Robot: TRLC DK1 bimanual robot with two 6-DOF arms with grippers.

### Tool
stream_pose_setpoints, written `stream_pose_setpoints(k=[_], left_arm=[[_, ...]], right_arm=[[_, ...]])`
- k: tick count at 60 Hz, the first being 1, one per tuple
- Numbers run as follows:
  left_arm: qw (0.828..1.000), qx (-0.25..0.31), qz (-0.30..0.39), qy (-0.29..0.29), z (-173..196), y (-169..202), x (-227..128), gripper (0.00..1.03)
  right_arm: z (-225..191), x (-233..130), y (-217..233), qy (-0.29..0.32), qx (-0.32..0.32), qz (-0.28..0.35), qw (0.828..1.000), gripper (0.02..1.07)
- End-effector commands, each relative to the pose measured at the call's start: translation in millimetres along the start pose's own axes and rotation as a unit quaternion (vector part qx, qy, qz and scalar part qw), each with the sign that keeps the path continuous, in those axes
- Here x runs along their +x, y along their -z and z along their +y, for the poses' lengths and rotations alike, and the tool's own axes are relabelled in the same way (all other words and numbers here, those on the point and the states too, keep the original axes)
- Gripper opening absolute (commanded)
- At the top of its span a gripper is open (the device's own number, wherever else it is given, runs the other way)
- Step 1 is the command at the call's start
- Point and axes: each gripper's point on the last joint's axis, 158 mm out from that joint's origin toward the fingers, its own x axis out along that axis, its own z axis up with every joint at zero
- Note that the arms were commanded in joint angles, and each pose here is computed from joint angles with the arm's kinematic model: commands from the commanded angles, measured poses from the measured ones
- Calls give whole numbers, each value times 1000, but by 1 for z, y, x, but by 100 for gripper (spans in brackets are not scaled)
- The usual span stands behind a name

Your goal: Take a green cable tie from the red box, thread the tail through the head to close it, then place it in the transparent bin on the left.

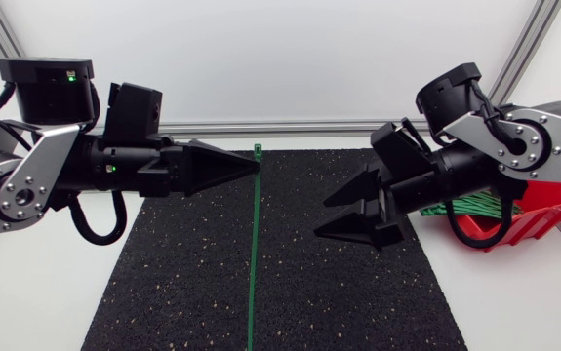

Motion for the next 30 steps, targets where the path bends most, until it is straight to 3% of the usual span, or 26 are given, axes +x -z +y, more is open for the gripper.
stream_pose_setpoints(k=[1,8,15,24,30], left_arm=[[1000,17,-8,8,-5,-16,0,4],[1000,17,-7,7,-3,-18,2,4],[1000,21,-9,4,-4,-19,2,4],[1000,22,-7,-2,-5,-20,2,4],[1000,19,-5,-7,-6,-23,2,4]], right_arm=[[8,-6,15,-13,-4,15,1000,103],[24,-12,23,-51,-21,27,998,103],[42,-8,50,-111,-15,91,990,103],[29,-9,57,-101,7,103,990,103],[6,-5,76,-51,-13,138,989,103]])
